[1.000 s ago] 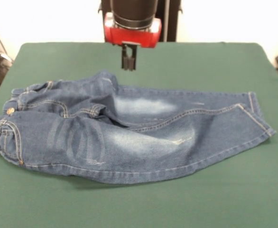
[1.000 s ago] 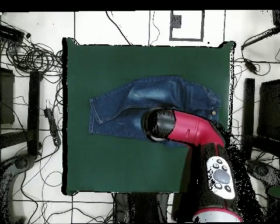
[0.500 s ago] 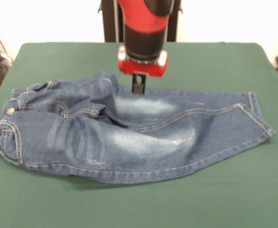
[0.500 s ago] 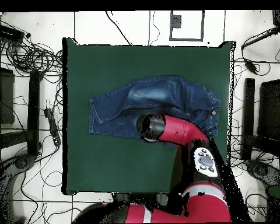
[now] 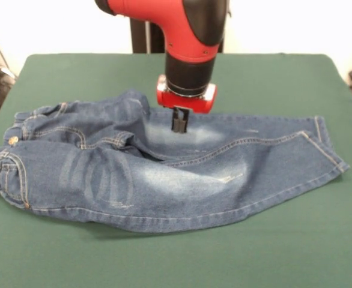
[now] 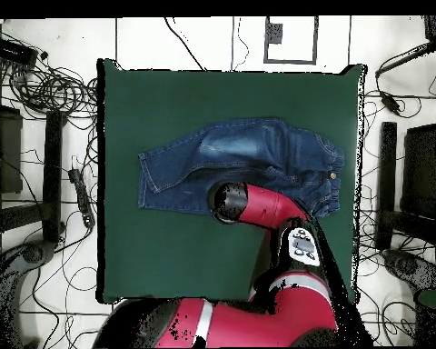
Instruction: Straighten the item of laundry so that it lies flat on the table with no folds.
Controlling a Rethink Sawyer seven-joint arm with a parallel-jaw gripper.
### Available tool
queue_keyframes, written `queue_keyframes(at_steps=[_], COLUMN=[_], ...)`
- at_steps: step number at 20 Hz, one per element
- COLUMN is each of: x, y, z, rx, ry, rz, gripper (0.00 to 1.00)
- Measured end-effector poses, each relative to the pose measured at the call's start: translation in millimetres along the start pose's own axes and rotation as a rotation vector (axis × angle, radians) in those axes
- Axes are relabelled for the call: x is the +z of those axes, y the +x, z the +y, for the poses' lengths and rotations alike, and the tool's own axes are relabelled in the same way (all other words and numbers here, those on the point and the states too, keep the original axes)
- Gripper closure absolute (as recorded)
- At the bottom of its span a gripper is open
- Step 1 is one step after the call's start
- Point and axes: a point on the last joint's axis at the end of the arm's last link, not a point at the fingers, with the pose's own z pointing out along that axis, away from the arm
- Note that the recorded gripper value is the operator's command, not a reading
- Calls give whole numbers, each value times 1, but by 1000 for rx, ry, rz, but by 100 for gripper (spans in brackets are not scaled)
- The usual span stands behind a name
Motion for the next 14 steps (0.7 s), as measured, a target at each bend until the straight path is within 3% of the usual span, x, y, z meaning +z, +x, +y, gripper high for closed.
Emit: queue_keyframes(at_steps=[8, 14], x=[0, -2], y=[1, 4], z=[6, 17], rx=[102, 235], ry=[32, 47], rz=[-10, -24], gripper=[100, 100])
